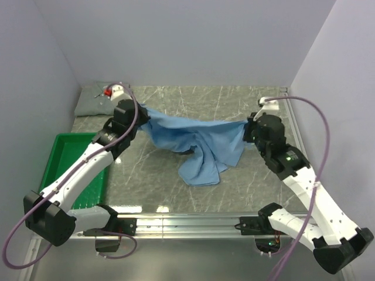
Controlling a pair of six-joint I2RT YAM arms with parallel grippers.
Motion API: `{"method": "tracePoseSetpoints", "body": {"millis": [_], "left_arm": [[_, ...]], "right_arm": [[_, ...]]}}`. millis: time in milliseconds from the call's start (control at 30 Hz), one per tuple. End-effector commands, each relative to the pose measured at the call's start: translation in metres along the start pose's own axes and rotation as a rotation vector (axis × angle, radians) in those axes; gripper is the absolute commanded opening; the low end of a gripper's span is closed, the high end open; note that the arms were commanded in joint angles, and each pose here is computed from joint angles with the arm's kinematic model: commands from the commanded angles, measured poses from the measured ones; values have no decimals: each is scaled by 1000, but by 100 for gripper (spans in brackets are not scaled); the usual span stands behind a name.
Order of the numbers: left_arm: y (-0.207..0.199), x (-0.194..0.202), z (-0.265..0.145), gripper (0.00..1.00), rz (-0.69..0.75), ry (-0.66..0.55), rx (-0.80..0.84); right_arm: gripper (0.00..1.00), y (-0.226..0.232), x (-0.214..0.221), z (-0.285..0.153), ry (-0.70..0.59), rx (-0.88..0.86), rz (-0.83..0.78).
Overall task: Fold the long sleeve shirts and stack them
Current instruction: Flatten the shirt out
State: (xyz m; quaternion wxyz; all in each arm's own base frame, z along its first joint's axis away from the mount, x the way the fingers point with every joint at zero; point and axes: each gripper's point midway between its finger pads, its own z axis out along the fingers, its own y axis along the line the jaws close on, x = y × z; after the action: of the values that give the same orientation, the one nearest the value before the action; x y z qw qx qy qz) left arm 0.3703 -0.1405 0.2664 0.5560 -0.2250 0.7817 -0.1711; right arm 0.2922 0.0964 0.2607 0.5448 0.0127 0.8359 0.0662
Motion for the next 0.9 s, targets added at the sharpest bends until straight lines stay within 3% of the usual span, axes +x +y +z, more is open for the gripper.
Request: {"method": "tracePoseSetpoints", "body": {"millis": [0, 267, 600, 867], "left_arm": [[-27, -63, -22, 0, 89, -128, 41], [-88, -161, -73, 0, 108, -305, 176], [-120, -217, -163, 0, 67, -427, 345], [-136, -282, -251, 1, 33, -540, 514]], "right_arm": [[0, -30, -61, -29, -158, 167, 3], [0, -51, -146, -70, -362, 275, -13], [0, -53, -211, -144, -597, 201, -19], [0, -57, -242, -190, -711, 172, -34]]}}
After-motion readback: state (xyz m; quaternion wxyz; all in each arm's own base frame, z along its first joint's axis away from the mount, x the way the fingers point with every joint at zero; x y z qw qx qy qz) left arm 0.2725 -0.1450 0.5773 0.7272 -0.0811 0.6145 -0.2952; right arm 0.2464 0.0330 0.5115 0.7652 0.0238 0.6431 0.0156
